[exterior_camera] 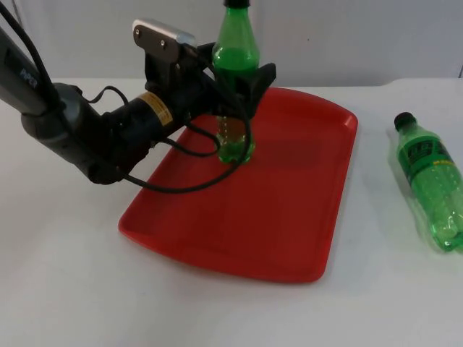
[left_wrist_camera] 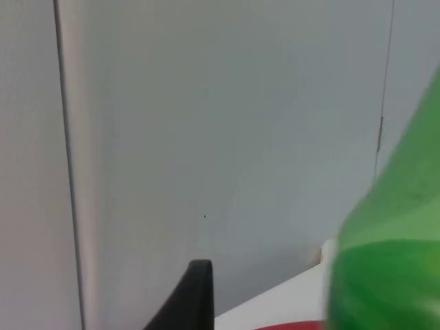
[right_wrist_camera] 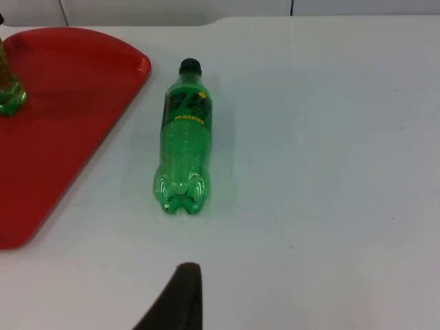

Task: Place the bottle upright on the tray.

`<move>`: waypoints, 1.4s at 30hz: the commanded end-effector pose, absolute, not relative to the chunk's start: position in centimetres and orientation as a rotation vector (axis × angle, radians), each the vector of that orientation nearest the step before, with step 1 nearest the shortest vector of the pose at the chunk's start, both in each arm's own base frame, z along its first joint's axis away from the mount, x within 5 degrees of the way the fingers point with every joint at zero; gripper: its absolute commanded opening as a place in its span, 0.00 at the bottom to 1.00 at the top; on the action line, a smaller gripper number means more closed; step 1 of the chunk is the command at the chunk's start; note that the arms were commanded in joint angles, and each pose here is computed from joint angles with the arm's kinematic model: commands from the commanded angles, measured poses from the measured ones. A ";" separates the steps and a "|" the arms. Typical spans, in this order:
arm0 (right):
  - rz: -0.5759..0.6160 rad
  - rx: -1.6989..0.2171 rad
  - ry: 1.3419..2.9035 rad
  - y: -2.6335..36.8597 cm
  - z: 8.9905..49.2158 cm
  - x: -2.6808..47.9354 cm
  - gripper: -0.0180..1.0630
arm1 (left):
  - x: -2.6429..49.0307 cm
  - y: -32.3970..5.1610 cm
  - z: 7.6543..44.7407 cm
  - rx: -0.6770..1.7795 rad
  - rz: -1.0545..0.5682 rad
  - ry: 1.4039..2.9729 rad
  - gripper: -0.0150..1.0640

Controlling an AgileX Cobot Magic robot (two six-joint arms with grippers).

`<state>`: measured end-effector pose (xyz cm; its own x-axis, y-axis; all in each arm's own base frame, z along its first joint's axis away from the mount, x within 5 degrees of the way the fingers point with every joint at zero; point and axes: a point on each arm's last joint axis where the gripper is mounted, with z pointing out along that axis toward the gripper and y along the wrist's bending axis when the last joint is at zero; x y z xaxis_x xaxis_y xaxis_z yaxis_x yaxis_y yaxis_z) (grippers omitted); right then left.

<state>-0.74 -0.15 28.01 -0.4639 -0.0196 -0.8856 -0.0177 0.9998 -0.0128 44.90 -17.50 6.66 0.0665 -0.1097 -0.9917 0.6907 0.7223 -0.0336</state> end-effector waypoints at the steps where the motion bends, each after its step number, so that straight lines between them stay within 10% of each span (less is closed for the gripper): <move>1: -0.012 -0.023 2.047 -0.1 28.0 -0.7 0.99 | 44.8 -17.8 6.8 0.532 -0.662 1.373 0.99; 42: -0.013 -0.025 2.047 -0.1 28.0 -0.7 0.99 | 44.0 -9.0 8.2 0.956 -0.887 1.501 0.99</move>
<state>-0.74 -0.15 28.01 -0.4639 -0.0196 -0.8856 -0.0177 0.9998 -0.0128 44.12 -9.08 7.35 -0.0822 0.0992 -0.9917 0.9068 0.4203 -0.0331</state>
